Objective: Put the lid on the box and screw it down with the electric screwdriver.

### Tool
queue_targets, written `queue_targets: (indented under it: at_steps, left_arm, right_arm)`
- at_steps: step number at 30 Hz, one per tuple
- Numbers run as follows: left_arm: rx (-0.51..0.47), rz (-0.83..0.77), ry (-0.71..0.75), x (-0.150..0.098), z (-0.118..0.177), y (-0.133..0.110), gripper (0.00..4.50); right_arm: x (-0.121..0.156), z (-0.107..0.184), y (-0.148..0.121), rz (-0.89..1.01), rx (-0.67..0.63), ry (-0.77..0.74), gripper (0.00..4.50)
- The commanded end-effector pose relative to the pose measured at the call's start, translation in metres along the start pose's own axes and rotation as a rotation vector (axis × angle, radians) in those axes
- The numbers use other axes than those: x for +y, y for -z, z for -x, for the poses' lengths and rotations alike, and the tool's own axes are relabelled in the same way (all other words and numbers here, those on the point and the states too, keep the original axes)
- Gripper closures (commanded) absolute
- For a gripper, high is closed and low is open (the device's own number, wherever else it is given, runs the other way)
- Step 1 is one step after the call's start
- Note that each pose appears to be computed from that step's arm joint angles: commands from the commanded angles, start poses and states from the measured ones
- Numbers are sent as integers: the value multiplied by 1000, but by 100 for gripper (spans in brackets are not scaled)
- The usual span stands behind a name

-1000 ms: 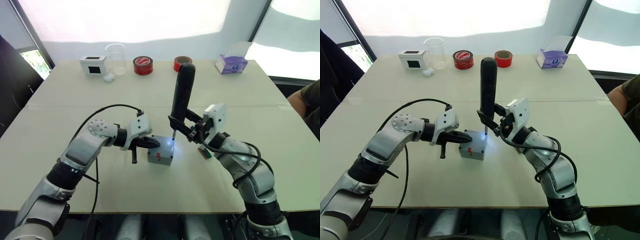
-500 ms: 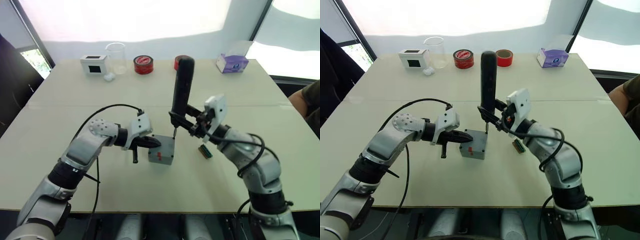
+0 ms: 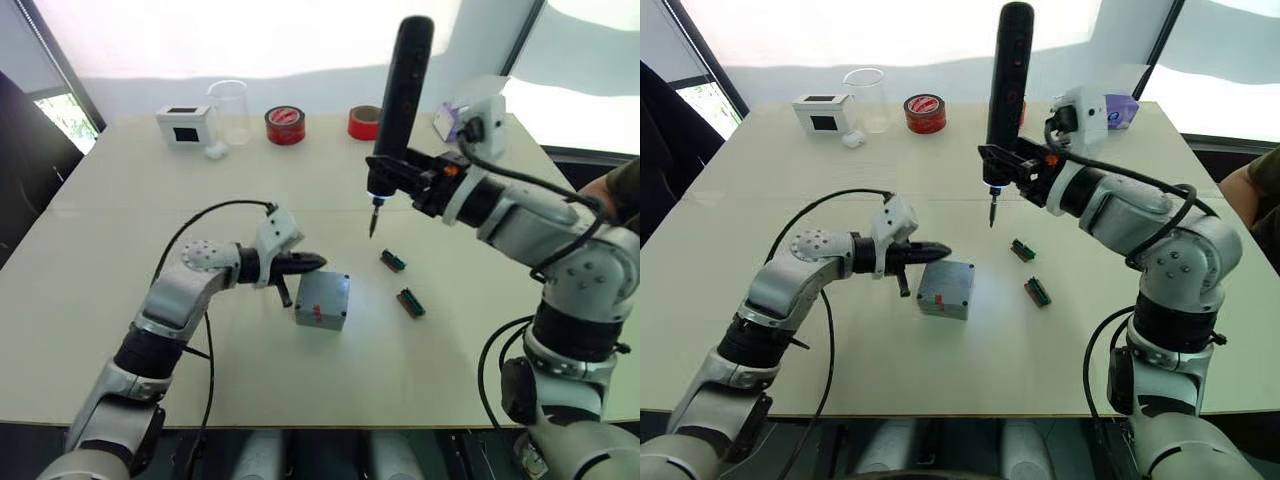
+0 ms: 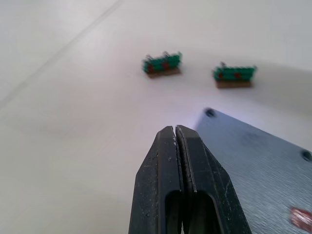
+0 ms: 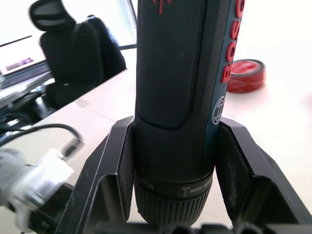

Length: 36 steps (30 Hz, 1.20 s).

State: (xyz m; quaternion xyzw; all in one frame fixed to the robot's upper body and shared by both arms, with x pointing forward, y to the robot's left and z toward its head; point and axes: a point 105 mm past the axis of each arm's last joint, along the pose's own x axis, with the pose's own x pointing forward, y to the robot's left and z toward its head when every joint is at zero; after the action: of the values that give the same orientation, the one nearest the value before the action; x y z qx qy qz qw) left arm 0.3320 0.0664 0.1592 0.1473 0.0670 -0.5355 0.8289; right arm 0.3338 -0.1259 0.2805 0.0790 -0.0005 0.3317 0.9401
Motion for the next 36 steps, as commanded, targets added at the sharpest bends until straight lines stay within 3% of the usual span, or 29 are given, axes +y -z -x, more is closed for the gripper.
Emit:
queue_targets:
  at_steps: [1,4,8,12,21,27,34,36]
  left_arm:
    - [-45,-6,93,-2,0,-31,450]
    - [-52,46,160,-5,2,-42,450]
    - [-44,-33,335,-34,13,-54,450]
    - [80,-88,450,-55,25,-29,450]
    - [85,-103,469,-61,24,-24,450]
    - [95,-115,440,-59,23,-21,450]
    - [101,-111,418,-57,25,-19,450]
    - [99,-109,413,-57,24,-19,450]
  right_arm:
    - [-23,20,-19,-20,6,63,277]
    - [-47,36,3,-8,189,167,277]
    - [-78,69,41,-134,449,300,277]
    - [-96,119,85,-247,712,360,277]
    - [-110,146,111,-346,895,420,277]
    - [-112,143,112,-379,877,398,277]
    - [-117,148,121,-373,951,438,277]
    - [-119,149,123,-372,968,451,176]
